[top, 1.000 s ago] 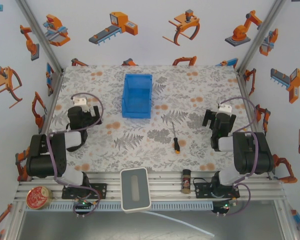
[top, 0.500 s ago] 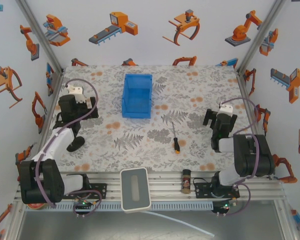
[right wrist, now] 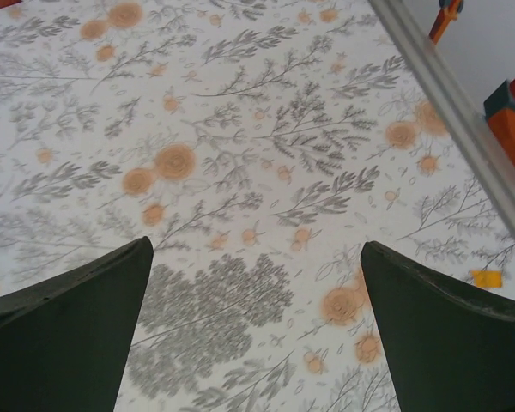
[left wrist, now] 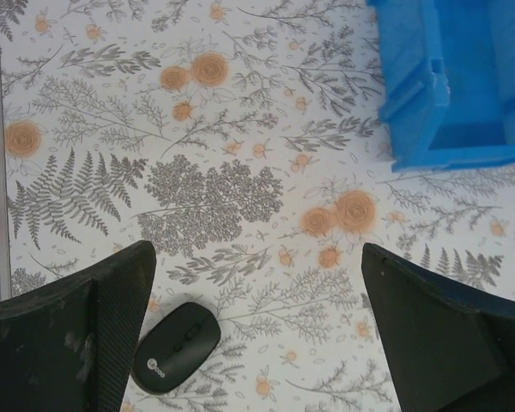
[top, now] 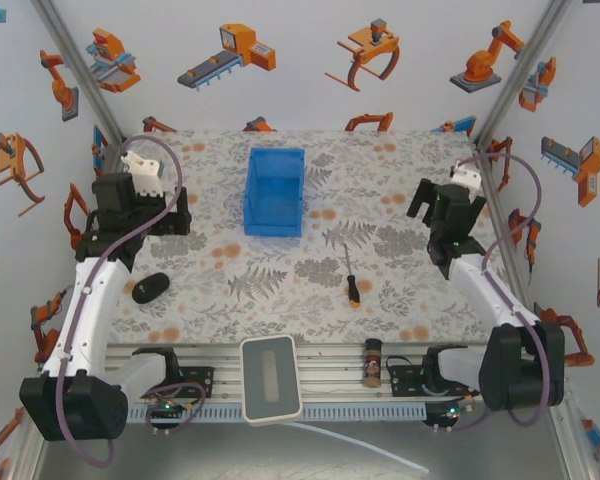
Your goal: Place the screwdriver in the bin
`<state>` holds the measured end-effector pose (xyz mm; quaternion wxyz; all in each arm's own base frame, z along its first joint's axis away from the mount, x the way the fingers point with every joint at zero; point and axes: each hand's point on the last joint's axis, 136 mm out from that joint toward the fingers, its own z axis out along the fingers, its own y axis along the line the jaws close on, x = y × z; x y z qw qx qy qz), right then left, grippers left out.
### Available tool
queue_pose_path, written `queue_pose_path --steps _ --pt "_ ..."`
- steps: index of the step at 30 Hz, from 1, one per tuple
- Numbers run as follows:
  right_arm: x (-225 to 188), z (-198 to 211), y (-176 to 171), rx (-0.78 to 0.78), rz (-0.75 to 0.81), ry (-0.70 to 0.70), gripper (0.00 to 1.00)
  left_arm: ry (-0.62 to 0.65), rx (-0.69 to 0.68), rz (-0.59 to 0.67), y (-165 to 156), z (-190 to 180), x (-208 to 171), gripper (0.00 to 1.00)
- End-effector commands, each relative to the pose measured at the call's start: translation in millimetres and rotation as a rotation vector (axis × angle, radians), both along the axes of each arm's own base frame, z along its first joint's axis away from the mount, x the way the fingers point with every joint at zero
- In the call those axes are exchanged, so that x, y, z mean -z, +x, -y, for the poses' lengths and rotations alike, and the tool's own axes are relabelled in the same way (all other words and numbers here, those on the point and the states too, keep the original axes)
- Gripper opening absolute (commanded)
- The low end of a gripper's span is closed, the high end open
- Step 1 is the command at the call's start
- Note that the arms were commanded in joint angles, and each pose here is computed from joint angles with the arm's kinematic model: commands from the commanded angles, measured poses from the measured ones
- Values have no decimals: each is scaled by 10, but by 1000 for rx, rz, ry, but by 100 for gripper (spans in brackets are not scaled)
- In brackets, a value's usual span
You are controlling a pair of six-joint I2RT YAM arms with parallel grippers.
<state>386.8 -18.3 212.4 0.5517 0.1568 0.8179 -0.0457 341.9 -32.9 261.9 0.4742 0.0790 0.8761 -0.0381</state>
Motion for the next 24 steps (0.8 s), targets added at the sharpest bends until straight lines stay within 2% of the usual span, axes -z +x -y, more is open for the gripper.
queue_pose_path --steps 1,3,4,6,8,12,16,24 --pt "125 -185 -447 -22 -155 176 99 -10 72 -80 -246 119 -40 97" --pt "15 -457 -611 -169 -78 274 99 -34 113 -89 -344 197 -101 97" --pt "-115 -528 -726 -207 -8 322 99 -50 133 -85 -391 240 -132 97" --pt "-141 -586 -934 -238 -7 356 99 -75 166 -67 -457 313 -186 97" --pt "-52 -598 -1118 -230 -87 349 99 -83 177 -59 -473 357 -222 97" --pt "330 -768 -1388 -259 -319 341 84 -68 153 -91 -412 346 -192 98" --pt "571 -1001 -1527 -285 -508 250 80 -69 158 -126 -394 364 -150 97" --pt "810 -1643 -1462 -386 -621 129 80 -75 176 -131 -472 400 -123 97"
